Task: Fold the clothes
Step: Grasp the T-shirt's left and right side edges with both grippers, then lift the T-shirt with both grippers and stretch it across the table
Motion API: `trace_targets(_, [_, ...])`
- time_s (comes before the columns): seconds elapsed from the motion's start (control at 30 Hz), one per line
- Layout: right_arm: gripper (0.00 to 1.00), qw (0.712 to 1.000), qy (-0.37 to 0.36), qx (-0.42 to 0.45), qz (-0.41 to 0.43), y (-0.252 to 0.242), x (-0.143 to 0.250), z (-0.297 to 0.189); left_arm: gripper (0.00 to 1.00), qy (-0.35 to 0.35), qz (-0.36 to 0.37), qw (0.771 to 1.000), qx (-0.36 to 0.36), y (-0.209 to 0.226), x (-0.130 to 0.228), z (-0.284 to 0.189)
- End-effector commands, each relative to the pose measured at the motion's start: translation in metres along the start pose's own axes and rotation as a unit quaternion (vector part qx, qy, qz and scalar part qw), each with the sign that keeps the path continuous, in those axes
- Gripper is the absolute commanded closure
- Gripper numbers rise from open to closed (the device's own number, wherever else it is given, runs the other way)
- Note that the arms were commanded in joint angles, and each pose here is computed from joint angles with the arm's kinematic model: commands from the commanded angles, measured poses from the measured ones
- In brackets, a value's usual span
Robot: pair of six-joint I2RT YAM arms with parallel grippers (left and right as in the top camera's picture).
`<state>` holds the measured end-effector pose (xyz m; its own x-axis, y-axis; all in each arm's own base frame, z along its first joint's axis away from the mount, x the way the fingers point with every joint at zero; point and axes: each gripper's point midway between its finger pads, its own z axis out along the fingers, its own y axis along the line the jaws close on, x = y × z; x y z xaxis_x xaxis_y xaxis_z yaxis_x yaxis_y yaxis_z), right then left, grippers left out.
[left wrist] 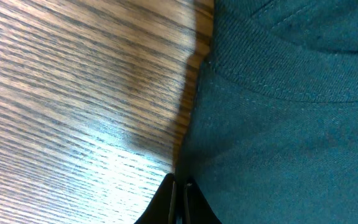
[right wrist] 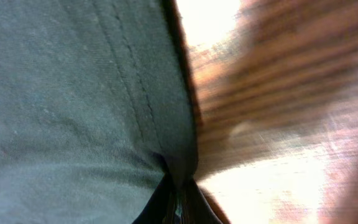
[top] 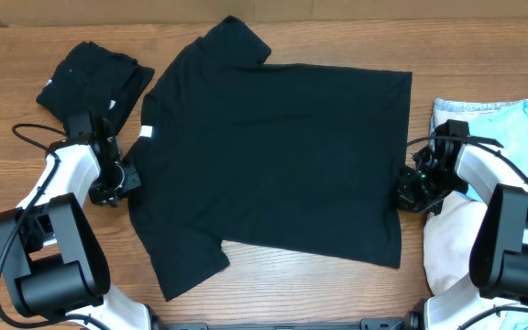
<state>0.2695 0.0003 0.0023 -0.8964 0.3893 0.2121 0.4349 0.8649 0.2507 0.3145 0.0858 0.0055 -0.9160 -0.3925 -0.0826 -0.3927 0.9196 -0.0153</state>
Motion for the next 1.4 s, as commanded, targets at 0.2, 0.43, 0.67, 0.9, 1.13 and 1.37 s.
trace_targets(0.2, [0.96, 0.998, -0.058, -0.005, -0.021, 0.028, -0.028, -0.074, 0.96, -0.036, -0.002, 0.999, 0.003, -0.003, -0.040, -0.045])
trace_targets(0.43, [0.96, 0.985, -0.161, -0.028, -0.055, 0.059, -0.028, -0.172, 0.96, -0.106, -0.001, 0.994, 0.026, -0.015, -0.092, -0.130])
trace_targets(0.67, [0.96, 0.962, -0.248, -0.042, -0.103, 0.081, -0.012, -0.252, 0.96, -0.189, 0.000, 0.981, 0.036, -0.019, -0.125, -0.214])
trace_targets(0.9, [0.96, 0.923, -0.353, -0.063, -0.137, 0.100, 0.011, -0.329, 0.96, -0.289, 0.002, 0.956, 0.048, -0.021, -0.135, -0.308])
trace_targets(1.13, [0.96, 0.886, -0.429, -0.081, -0.155, 0.109, 0.058, -0.390, 0.96, -0.434, -0.011, 0.900, 0.041, -0.008, -0.113, -0.428])
trace_targets(1.37, [0.96, 0.852, -0.481, -0.106, -0.180, 0.114, 0.116, -0.430, 0.96, -0.530, -0.073, 0.844, -0.021, 0.032, -0.055, -0.507])
